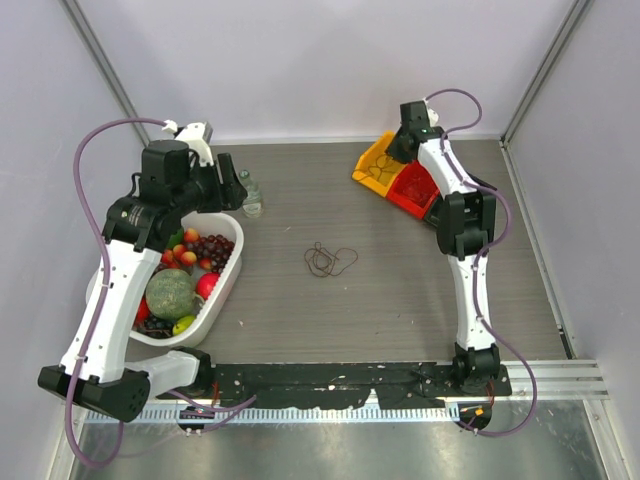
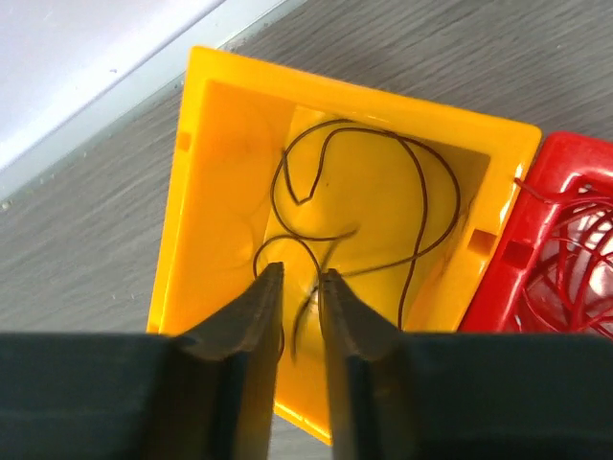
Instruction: Untangle the cables
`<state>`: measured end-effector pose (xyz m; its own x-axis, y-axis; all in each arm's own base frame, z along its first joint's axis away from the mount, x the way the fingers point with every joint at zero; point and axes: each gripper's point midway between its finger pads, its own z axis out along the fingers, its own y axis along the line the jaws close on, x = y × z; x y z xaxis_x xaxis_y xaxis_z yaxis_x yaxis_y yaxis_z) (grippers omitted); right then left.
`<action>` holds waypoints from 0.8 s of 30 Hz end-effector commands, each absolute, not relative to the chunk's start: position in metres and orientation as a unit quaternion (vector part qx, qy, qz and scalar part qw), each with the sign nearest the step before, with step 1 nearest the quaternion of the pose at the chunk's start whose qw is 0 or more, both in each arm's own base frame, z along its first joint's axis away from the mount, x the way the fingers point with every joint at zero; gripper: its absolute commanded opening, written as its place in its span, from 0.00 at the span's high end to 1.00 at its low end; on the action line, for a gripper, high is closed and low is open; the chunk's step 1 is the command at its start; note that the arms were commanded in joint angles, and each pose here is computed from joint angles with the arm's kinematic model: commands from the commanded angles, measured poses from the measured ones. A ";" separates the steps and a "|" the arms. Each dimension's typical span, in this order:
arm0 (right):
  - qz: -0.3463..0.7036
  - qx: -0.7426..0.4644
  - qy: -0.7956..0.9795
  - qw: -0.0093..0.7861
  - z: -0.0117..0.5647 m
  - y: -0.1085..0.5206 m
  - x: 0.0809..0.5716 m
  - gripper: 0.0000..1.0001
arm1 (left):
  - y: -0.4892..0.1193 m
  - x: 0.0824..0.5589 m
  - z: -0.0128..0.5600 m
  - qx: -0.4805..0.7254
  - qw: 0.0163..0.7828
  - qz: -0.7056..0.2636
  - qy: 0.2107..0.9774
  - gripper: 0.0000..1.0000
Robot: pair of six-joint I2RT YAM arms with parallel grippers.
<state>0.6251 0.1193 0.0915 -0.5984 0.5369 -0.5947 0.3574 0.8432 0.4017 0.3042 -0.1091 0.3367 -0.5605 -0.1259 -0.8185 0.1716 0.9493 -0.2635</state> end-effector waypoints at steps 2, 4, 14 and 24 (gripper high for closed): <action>0.120 0.202 0.871 0.431 0.196 0.119 0.620 0.57 | -0.111 0.303 0.349 0.016 0.492 -0.172 0.853 0.37; 0.117 0.189 0.883 0.412 0.200 0.120 0.604 0.44 | -0.111 0.302 0.348 0.014 0.491 -0.174 0.854 0.37; 0.163 -0.134 0.922 0.324 0.189 0.241 0.436 0.27 | -0.121 0.295 0.340 0.002 0.476 -0.209 0.854 0.36; 0.199 -0.294 0.899 0.256 0.130 0.341 0.336 0.28 | -0.121 0.285 0.340 0.000 0.469 -0.217 0.856 0.36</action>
<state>0.3284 0.3299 0.1293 -0.7468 -0.4030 -0.5290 -0.5779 0.7868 0.2165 0.2905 -0.1182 0.3266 -0.5914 -0.1813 -0.7857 0.1746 0.9225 -0.3444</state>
